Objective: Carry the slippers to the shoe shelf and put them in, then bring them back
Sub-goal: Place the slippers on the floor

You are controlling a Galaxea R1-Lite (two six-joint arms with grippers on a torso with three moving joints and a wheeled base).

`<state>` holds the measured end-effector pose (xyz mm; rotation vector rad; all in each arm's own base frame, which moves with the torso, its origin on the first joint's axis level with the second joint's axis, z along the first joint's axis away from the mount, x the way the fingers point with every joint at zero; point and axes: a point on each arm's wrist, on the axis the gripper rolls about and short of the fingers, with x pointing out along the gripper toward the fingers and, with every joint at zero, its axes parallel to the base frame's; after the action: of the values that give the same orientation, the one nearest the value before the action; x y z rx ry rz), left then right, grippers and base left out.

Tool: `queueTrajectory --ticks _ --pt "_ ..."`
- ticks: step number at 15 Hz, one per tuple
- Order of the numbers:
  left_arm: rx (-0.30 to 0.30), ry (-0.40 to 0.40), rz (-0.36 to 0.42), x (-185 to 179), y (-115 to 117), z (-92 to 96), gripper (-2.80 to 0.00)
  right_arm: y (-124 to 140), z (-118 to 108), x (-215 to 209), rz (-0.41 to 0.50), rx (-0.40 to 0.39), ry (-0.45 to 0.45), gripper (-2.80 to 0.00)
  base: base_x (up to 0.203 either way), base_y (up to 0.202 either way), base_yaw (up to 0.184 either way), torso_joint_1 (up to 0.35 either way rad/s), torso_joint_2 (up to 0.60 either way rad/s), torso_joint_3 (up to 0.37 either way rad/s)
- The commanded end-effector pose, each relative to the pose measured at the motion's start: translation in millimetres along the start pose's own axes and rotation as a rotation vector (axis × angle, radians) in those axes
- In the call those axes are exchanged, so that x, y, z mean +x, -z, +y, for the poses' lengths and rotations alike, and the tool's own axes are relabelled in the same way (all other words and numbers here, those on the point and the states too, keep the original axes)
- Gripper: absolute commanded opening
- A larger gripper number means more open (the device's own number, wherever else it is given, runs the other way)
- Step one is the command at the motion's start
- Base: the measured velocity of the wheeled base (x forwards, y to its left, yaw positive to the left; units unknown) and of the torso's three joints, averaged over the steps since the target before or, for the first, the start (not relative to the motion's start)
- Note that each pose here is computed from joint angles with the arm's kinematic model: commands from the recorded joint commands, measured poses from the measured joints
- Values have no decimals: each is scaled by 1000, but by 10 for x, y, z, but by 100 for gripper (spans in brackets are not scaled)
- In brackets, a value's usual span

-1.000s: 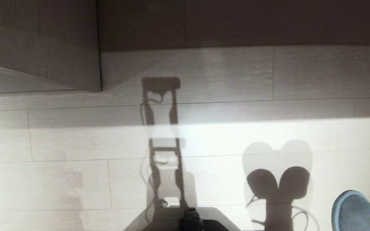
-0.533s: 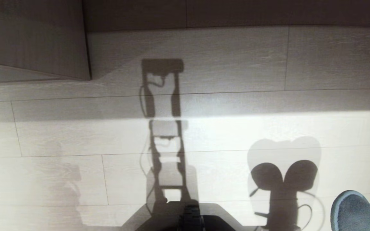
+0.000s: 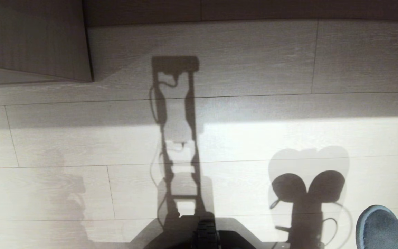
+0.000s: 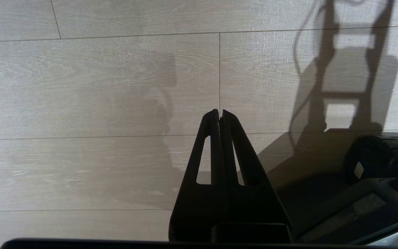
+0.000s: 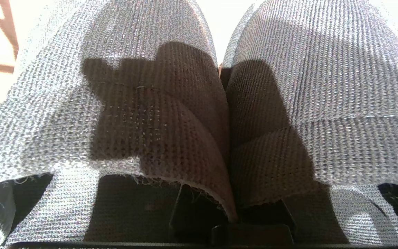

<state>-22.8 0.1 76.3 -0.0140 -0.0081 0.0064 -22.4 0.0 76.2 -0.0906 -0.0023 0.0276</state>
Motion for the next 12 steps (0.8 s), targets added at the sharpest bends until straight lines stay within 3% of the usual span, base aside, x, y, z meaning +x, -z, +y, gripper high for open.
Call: queueTrajectory --ticks 1,4,7,9,12 --pt "3 0 -3 -1 -1 0 -280 -14 -1 0 -14 -3 1 -280 0 0 0 0 0 0" --pt "3 -1 -3 -1 -1 0 -280 -58 -4 -3 -33 -12 -2 -280 0 0 0 0 0 0" --pt "3 -1 -3 -1 -1 0 -280 -576 -50 29 -56 -21 -10 -280 0 0 0 0 0 0" --pt "3 -1 -3 -1 -1 0 -280 -935 -84 254 -12 -21 -20 -280 0 0 0 0 0 0" --pt "3 0 -3 -1 -1 0 -280 -1348 -124 715 -13 -39 -26 -280 0 0 0 0 0 0"
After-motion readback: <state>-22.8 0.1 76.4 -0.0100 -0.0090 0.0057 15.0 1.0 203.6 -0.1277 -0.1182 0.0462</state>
